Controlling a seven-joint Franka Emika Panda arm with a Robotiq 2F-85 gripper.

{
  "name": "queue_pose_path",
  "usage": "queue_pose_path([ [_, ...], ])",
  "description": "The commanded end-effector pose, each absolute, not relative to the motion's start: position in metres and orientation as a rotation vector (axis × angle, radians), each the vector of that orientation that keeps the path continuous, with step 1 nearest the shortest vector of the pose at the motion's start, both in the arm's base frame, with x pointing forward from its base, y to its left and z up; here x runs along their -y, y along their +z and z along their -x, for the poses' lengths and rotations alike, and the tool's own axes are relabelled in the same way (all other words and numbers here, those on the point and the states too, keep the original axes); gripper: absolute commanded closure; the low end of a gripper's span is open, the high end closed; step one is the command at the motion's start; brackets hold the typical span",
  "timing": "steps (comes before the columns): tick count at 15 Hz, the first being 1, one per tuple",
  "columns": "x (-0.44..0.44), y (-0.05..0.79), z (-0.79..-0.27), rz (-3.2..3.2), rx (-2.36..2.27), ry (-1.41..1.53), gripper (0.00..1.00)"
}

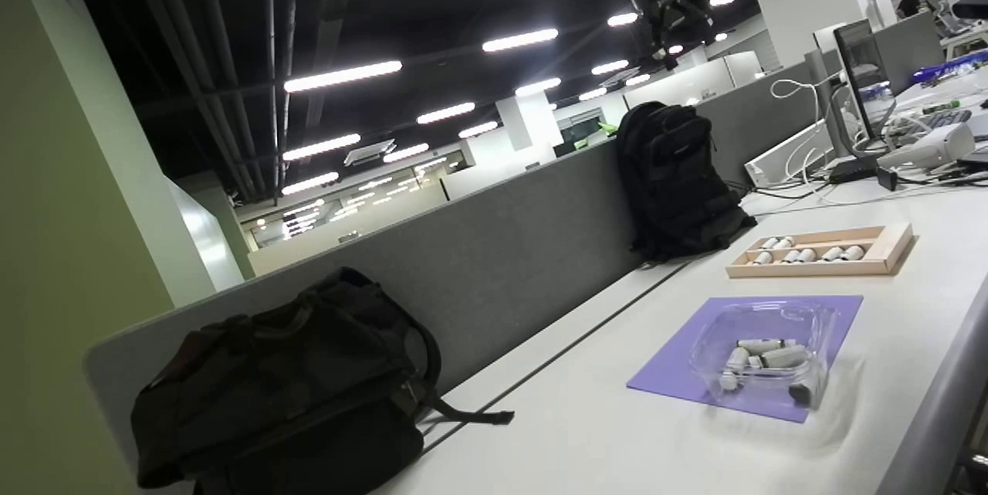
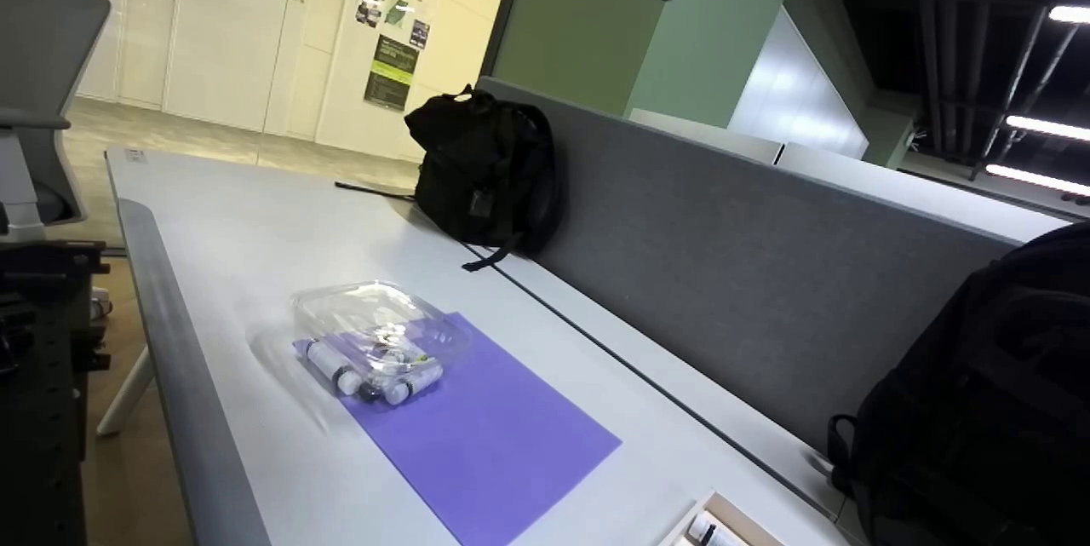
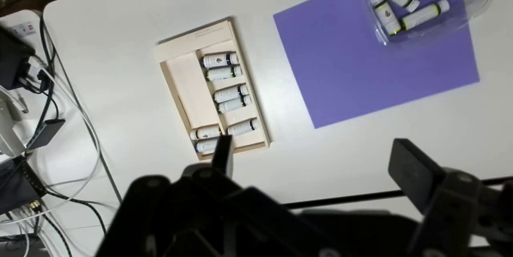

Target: Remove one bottle from the tray and place it on the table

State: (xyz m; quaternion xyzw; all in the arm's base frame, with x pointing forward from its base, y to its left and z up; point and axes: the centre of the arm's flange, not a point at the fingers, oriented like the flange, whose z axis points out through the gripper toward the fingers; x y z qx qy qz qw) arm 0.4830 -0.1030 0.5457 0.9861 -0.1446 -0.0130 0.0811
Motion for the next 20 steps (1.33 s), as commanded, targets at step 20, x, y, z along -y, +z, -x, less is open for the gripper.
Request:
queue_pose_path([
  [20, 0.274, 0.354, -0.560, -2.867, 1.287, 0.223, 0.00],
])
